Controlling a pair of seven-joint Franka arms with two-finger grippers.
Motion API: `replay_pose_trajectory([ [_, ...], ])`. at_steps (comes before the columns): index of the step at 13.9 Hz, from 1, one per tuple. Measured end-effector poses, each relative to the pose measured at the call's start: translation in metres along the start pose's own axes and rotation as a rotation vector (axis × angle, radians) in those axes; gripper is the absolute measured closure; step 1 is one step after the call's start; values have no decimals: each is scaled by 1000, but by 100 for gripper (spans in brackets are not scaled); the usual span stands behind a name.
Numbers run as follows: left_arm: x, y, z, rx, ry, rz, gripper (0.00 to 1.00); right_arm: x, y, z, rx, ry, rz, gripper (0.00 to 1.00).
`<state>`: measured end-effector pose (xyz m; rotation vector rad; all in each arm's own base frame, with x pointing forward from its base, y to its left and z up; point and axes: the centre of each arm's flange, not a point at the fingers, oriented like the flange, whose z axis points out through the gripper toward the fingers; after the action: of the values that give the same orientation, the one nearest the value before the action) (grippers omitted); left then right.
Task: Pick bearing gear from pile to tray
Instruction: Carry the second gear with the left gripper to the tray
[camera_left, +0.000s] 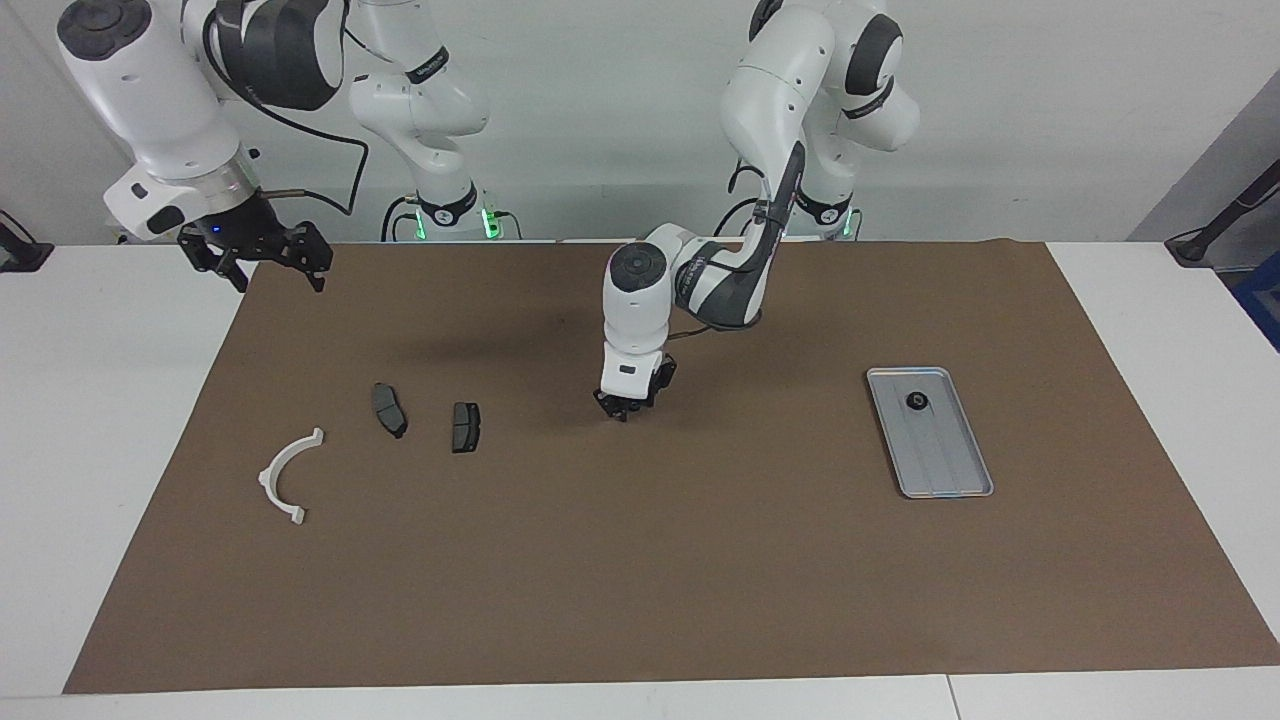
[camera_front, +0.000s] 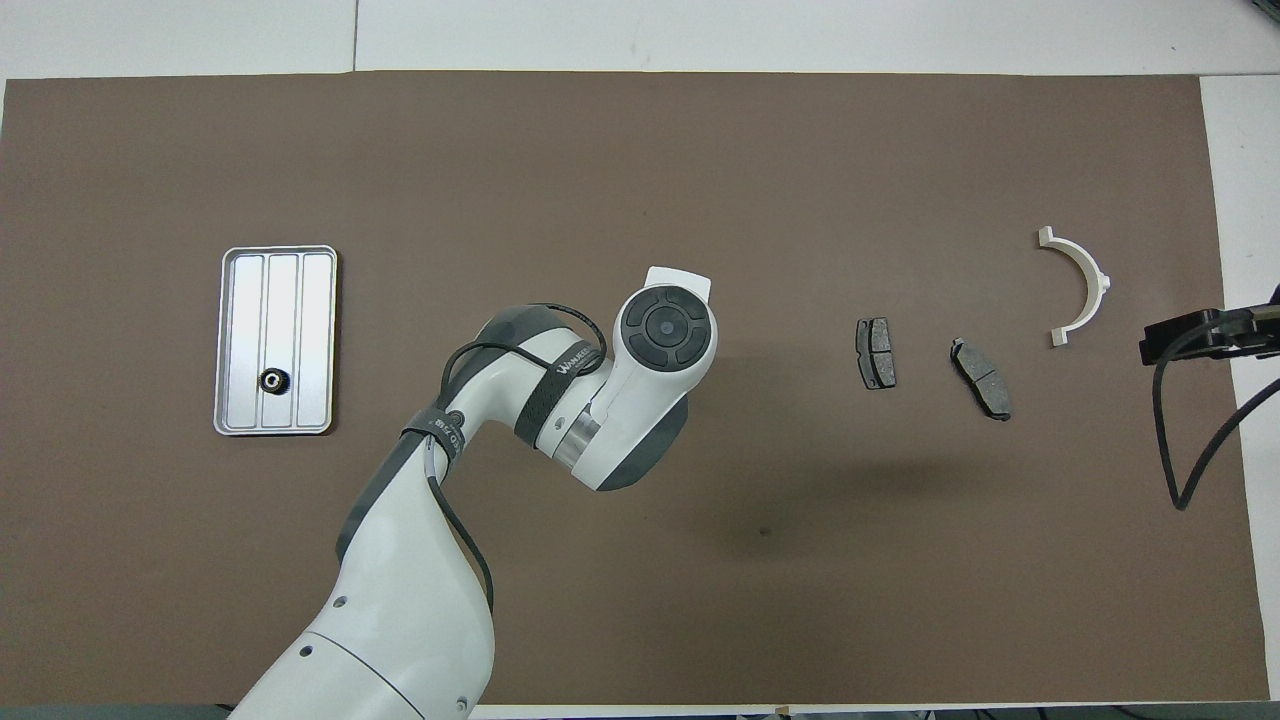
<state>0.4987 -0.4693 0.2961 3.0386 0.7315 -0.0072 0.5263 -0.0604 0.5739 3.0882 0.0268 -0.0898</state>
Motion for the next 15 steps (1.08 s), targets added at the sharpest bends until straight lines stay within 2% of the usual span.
replay_pose_trajectory([
  [4,5,-3,-2,17,-1,-8,76,0,-2,1,0,-1,-4,0],
  [6,31,-19,-22,43,3,-6,76,0,-2,1,0,-2,-4,0],
  [8,80,-59,-66,78,-20,56,76,0,-2,1,0,-2,-4,0],
  [10,140,-121,-104,75,-36,134,76,0,-3,1,0,0,-6,0],
  [13,226,-227,-116,55,-52,284,76,1,-4,1,-1,0,-8,0],
  [15,272,-279,-110,25,-12,360,76,1,-4,1,0,0,-8,0],
])
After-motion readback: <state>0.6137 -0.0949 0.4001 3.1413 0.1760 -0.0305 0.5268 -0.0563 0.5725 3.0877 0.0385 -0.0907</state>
